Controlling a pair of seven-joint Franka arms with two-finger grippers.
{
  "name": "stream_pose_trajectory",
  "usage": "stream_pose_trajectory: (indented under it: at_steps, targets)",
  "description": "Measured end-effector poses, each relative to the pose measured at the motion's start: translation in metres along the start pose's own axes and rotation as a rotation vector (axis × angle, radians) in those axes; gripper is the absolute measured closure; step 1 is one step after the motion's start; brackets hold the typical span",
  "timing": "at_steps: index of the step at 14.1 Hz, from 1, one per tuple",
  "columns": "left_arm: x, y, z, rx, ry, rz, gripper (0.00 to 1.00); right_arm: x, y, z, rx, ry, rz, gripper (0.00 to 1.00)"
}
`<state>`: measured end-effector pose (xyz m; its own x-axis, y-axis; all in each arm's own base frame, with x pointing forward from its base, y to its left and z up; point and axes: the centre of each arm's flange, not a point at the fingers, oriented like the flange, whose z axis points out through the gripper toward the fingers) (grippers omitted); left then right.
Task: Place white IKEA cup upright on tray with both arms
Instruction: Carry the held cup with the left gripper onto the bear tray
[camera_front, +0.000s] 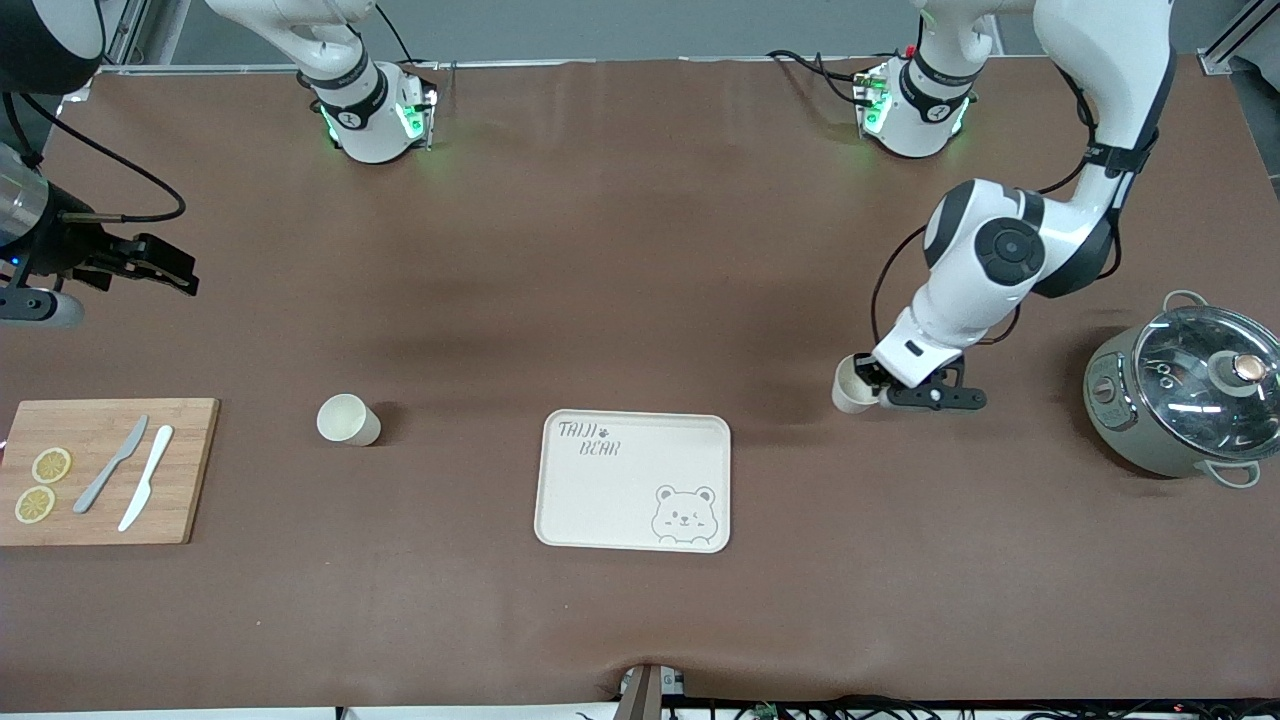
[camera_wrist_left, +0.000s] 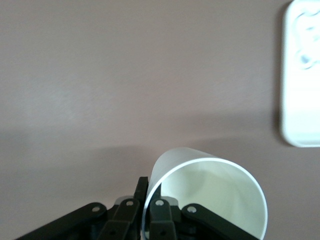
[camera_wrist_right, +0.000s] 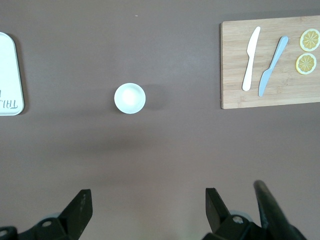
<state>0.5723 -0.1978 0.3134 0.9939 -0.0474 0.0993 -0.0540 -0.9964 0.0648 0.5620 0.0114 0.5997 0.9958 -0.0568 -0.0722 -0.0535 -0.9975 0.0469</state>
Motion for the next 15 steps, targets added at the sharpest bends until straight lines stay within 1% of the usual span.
stream_pose_trajectory:
  at_steps: [4, 6, 9, 10, 12, 15]
  targets:
    - [0.032, 0.046, -0.009, -0.021, -0.029, -0.012, 0.95, 0.001, 0.000, 0.001, 0.001, 0.000, 0.000, 0.00]
    - [0.044, 0.066, -0.013, -0.031, -0.037, -0.019, 0.95, 0.002, 0.000, 0.001, 0.013, 0.004, 0.003, 0.00]
    - [0.057, 0.098, -0.018, -0.037, -0.066, -0.021, 0.95, 0.004, 0.003, 0.001, 0.091, 0.006, 0.033, 0.00]
    - [0.059, 0.111, -0.019, -0.038, -0.077, -0.025, 0.95, 0.005, 0.005, 0.002, 0.103, 0.006, 0.041, 0.00]
    - [0.063, 0.136, -0.020, -0.045, -0.089, -0.042, 0.95, 0.005, 0.006, 0.002, 0.105, 0.006, 0.046, 0.00]
    - [0.064, 0.156, -0.011, -0.051, -0.102, -0.063, 0.95, 0.005, 0.006, 0.002, 0.106, 0.005, 0.048, 0.00]
